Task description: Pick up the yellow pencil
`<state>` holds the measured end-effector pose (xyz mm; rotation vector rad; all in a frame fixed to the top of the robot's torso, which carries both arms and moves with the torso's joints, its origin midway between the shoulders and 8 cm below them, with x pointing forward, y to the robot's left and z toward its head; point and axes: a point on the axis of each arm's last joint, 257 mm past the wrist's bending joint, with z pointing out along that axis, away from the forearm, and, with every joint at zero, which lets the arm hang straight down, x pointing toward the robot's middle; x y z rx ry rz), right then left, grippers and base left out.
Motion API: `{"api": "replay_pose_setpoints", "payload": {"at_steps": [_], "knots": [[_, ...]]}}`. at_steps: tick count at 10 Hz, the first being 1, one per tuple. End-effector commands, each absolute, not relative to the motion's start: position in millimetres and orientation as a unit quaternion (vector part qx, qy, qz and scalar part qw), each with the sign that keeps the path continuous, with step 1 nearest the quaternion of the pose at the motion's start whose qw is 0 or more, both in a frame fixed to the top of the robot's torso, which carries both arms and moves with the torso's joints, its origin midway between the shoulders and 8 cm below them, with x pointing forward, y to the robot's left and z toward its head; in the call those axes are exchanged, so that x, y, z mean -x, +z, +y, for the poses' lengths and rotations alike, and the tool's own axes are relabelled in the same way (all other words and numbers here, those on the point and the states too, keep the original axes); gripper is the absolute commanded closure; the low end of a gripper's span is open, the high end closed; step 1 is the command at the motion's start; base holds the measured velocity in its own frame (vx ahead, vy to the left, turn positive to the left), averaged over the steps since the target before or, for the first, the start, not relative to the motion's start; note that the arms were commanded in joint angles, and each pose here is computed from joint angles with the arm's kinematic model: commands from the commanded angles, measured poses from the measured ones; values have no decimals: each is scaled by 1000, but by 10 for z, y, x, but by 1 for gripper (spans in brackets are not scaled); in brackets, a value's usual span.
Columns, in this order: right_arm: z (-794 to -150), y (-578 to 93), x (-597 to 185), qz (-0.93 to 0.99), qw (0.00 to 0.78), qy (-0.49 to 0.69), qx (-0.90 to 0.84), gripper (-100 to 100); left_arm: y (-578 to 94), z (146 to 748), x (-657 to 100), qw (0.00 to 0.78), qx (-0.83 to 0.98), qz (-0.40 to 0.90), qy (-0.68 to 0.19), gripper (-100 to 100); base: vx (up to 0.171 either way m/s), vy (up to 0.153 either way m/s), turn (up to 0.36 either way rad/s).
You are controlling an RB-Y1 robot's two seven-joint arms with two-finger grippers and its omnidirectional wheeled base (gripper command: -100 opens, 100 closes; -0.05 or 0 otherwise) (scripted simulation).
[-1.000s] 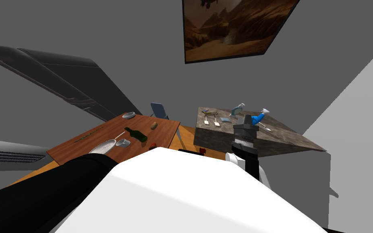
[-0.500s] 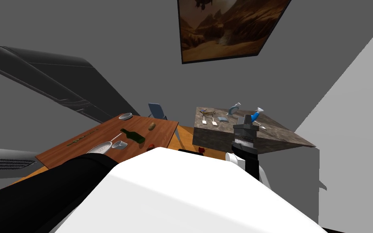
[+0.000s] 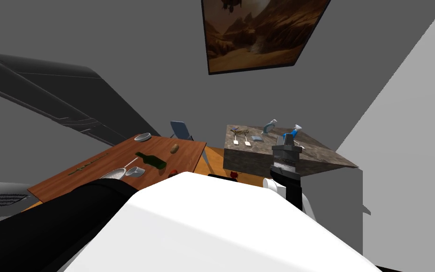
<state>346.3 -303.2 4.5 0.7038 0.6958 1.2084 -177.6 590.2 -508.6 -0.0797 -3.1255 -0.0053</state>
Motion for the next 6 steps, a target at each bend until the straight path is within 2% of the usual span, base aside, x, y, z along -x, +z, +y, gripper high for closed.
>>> {"api": "replay_pose_setpoints", "payload": {"at_steps": [1, 5, 6], "knots": [[-3032, 45, -3463, 314, 710, 545, -317, 0, -5066, 5897, 1798, -2, 16, -1000, 2, 100, 3, -24, -66], [-3032, 45, -3463, 314, 710, 545, -317, 0, -5036, 5917, 1911, -2, 14, -1000, 1, 100, 2, -23, -36], [-3032, 45, -3463, 314, 710, 545, -317, 0, -5034, 5915, 1919, -1, 15, -1000, 1, 0, 0, 0, 0]]}}
